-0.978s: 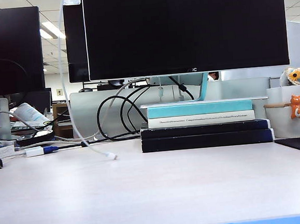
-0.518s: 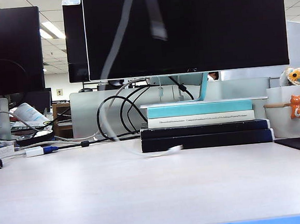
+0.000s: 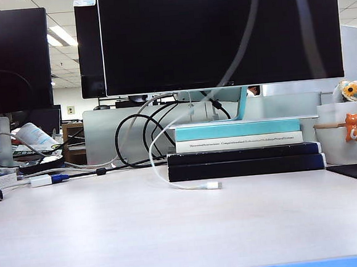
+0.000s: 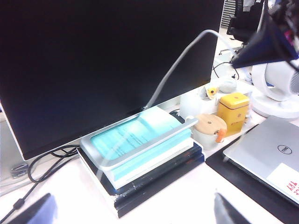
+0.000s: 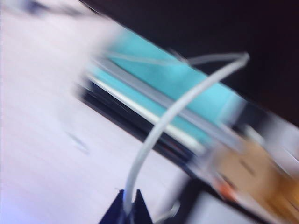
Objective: Unfold the white charging cable into a straight cable.
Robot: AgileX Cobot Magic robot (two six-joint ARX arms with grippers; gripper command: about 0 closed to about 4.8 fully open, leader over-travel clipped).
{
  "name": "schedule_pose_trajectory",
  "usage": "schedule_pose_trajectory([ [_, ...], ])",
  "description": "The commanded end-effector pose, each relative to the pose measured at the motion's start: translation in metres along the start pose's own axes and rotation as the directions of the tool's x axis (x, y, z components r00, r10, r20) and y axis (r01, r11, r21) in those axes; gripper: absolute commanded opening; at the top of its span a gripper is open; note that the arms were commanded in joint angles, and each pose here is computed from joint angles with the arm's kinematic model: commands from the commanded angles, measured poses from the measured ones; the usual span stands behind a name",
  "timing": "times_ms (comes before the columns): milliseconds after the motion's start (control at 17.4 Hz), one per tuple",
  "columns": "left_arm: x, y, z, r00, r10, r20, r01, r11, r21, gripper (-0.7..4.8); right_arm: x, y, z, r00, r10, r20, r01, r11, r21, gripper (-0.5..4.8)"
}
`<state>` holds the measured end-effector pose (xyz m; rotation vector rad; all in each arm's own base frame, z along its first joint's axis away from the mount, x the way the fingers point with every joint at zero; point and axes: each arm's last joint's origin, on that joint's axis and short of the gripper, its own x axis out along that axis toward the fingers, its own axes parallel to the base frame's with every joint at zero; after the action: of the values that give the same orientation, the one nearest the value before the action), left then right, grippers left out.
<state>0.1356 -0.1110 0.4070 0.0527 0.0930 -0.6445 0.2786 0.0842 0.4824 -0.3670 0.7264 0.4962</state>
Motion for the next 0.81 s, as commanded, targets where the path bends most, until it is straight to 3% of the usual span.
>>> schedule_pose_trajectory([
  [58, -0.001, 0.0, 0.001, 1.0, -0.002, 0.001, 0.002, 1.0, 0.007, 4.79, -0.005, -0.004, -0.003, 0.984, -0.168, -0.056, 0.169, 0.986, 0.012, -0.05],
  [345, -0.001, 0.0, -0.002, 1.0, -0.002, -0.026, 0.002, 1.0, 0.01, 4.79, -0.006, -0.012, -0.006, 0.954, -0.285, -0.098, 0.287, 0.958, 0.014, 0.31],
  [460, -0.001, 0.0, -0.001, 1.0, 0.004, -0.016, -0.004, 1.0, 0.013, 4.79, -0.006, -0.015, -0.007, 0.95, -0.295, -0.104, 0.301, 0.953, 0.045, 1.38],
  [518, -0.001, 0.001, 0.0, 1.0, 0.027, -0.005, -0.027, 1.0, 0.015, 4.79, -0.009, -0.018, -0.008, 0.948, -0.302, -0.103, 0.31, 0.947, 0.084, 1.6],
  [805, -0.004, 0.003, 0.002, 0.994, 0.111, 0.012, -0.111, 0.993, 0.039, 4.79, -0.039, -0.017, -0.014, 0.938, -0.345, -0.042, 0.347, 0.929, 0.128, 1.72],
])
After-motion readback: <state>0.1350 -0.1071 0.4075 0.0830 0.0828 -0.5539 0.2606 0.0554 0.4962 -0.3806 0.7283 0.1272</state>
